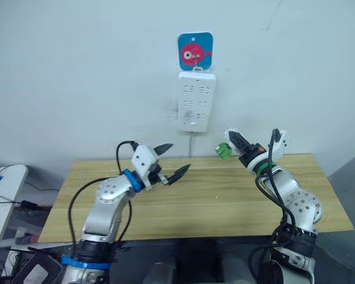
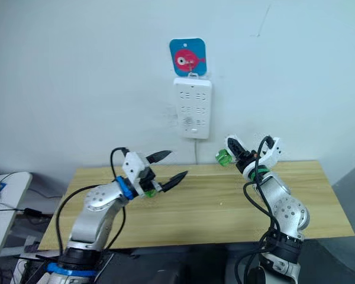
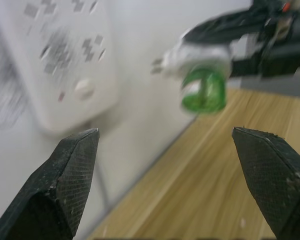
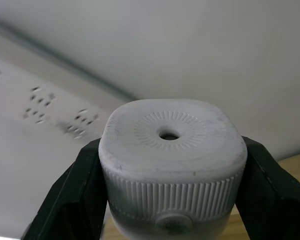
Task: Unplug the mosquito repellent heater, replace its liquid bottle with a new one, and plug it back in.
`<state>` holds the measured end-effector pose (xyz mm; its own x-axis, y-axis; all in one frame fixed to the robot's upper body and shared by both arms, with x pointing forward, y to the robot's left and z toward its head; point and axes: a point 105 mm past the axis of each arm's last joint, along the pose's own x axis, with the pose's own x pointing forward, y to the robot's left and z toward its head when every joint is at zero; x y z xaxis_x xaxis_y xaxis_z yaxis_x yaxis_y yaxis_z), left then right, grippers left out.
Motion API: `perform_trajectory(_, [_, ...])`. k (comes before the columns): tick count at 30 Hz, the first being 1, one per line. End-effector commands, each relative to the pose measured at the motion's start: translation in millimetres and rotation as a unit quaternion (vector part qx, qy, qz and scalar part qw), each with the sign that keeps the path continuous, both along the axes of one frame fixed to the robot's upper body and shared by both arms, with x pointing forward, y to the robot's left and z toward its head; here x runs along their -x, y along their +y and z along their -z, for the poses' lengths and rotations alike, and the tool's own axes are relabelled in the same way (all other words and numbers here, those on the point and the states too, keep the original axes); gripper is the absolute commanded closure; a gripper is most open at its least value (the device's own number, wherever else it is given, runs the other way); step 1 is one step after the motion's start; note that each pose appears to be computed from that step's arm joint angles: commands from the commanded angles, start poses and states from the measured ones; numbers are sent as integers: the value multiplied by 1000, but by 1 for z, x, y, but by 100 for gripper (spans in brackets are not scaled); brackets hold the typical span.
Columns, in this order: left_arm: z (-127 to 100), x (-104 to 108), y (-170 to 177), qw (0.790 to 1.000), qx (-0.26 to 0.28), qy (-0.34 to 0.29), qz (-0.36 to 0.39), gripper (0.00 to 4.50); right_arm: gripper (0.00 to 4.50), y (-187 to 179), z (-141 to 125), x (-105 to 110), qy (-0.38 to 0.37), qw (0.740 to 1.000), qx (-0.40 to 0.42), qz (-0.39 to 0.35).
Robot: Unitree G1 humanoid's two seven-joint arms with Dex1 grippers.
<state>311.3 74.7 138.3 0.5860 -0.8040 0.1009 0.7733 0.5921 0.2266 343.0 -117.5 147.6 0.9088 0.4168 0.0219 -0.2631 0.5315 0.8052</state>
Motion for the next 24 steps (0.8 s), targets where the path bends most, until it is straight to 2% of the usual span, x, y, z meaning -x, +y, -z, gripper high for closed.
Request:
perform_trajectory(1, [-9, -4, -22, 1000, 4, -29, 11, 0, 155, 1, -21, 1, -24, 998, -52, -4])
perform_trajectory(5, [-10, -13, -35, 999, 19, -30, 7, 0, 155, 3, -29, 2, -22, 996, -83, -10])
perform_trajectory(11, [-12, -22, -44, 999, 22, -35, 12, 0, 155, 15, -37, 10, -28, 996, -81, -34])
perform_trajectory(23, [-15, -24, -54, 998, 39, -40, 19, 0, 155, 24, -46, 17, -36, 995, -72, -51])
perform_trajectory(24, [-15, -24, -54, 998, 40, -40, 21, 18, 155, 24, -45, 17, -35, 996, -72, -50])
